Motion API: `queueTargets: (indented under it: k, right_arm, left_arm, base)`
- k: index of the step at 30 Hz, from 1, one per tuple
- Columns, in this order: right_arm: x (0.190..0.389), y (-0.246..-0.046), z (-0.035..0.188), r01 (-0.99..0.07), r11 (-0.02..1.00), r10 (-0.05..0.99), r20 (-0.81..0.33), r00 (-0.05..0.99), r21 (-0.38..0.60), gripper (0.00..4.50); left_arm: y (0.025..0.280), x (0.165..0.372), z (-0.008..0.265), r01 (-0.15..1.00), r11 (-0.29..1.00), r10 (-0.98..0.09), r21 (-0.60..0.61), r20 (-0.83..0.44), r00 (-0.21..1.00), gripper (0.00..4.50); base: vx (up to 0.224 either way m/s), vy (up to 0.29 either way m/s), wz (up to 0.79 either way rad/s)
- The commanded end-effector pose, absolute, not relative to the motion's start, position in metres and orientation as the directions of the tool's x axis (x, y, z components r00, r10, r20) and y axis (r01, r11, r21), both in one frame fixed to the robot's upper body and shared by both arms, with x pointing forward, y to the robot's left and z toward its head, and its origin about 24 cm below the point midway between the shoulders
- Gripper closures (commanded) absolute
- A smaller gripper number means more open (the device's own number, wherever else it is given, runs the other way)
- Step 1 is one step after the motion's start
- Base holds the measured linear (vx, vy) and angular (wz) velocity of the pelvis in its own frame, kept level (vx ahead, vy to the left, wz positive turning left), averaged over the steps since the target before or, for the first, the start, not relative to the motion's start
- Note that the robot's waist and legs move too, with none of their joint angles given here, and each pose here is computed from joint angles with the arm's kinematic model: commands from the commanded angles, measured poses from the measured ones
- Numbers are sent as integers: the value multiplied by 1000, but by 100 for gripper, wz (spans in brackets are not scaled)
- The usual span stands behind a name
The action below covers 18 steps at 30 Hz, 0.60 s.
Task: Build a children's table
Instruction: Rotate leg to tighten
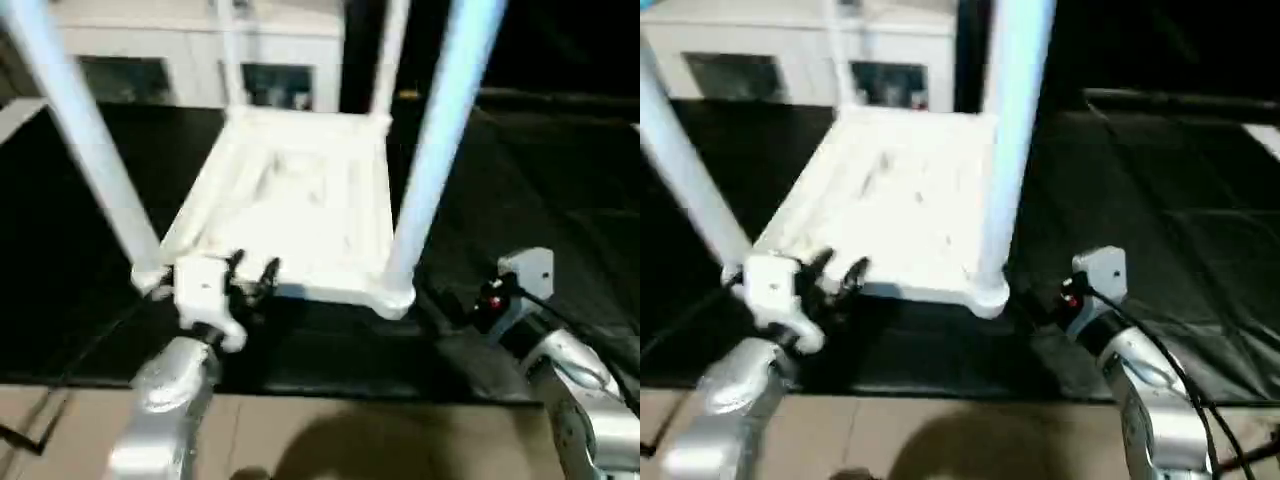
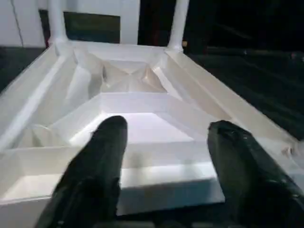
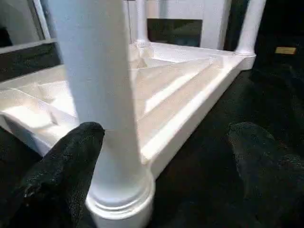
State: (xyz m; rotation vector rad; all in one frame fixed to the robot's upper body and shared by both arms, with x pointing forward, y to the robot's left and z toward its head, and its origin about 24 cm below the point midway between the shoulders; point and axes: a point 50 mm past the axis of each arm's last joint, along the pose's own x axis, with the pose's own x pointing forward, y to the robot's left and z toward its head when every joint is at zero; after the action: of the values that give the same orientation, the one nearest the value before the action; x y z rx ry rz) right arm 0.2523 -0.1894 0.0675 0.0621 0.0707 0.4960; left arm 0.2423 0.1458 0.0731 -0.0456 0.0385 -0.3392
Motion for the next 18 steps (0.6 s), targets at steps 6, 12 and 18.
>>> queueTargets:
  k: [6,12,18]
  right_arm:
    - [251,-202,71,-481,875,483,-30,875,63,0]
    - [247,-212,72,-558,829,560,-45,828,51,0]
    - [246,-218,75,-651,758,652,-90,753,46,0]
  left_arm:
    - [136,257,85,539,842,-539,-19,-23,842,83]
    - [133,270,79,735,678,-721,23,-173,671,29]
    - [129,278,72,874,486,-831,14,-301,467,29]
  base:
    - [-37,57,1]
    - [0,0,0]
    - [0,0,0]
